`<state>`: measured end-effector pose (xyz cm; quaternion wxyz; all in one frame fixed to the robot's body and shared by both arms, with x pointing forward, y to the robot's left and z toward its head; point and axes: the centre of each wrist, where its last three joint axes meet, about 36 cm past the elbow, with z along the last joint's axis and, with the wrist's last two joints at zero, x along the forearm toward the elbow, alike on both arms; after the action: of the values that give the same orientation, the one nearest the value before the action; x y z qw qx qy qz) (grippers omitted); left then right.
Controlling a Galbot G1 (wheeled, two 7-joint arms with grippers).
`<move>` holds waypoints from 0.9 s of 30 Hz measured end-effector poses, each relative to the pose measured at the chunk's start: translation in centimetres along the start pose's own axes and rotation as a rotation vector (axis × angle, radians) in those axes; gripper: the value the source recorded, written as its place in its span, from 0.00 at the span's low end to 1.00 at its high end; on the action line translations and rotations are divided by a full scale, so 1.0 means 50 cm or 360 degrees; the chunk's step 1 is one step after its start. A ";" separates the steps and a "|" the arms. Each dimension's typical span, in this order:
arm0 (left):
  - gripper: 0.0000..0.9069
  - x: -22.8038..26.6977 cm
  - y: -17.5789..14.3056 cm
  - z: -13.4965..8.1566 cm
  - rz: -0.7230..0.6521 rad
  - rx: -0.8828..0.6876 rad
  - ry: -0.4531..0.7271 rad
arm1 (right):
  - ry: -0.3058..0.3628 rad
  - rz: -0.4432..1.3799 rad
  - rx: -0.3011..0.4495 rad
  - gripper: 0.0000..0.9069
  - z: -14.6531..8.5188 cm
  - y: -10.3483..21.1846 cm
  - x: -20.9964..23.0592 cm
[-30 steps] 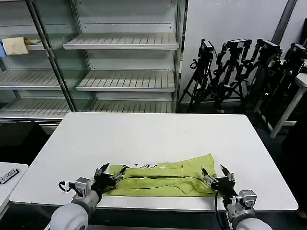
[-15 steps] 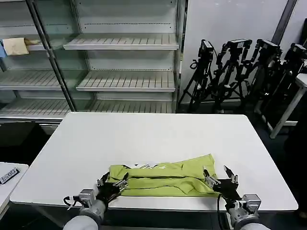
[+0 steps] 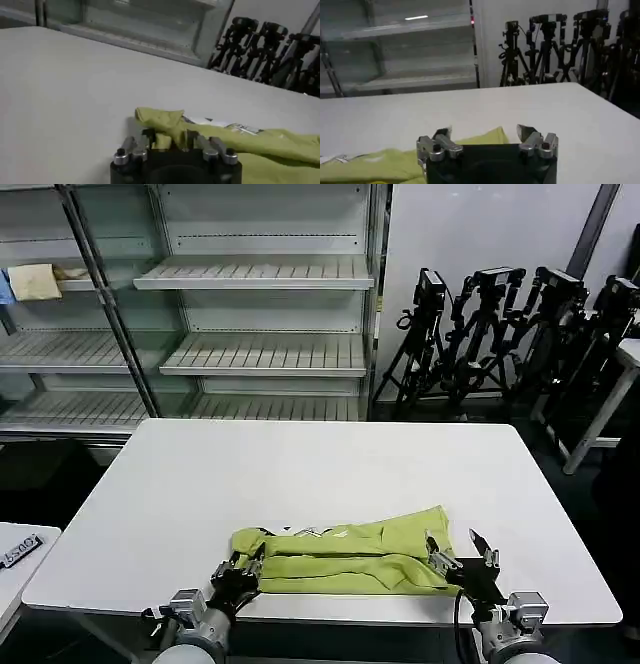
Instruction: Fold and organize the clothes.
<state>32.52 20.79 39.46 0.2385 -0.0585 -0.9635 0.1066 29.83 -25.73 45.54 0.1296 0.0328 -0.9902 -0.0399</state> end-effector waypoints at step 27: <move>0.06 0.008 0.195 -0.167 -0.0207 0.0105 -0.0219 | -0.0048 0.0013 -0.0025 1.00 -0.019 -0.003 0.009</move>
<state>36.74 31.82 44.59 0.1801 0.0195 -0.9753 0.1263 29.67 -25.98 46.56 0.1151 0.0269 -0.9918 -0.0478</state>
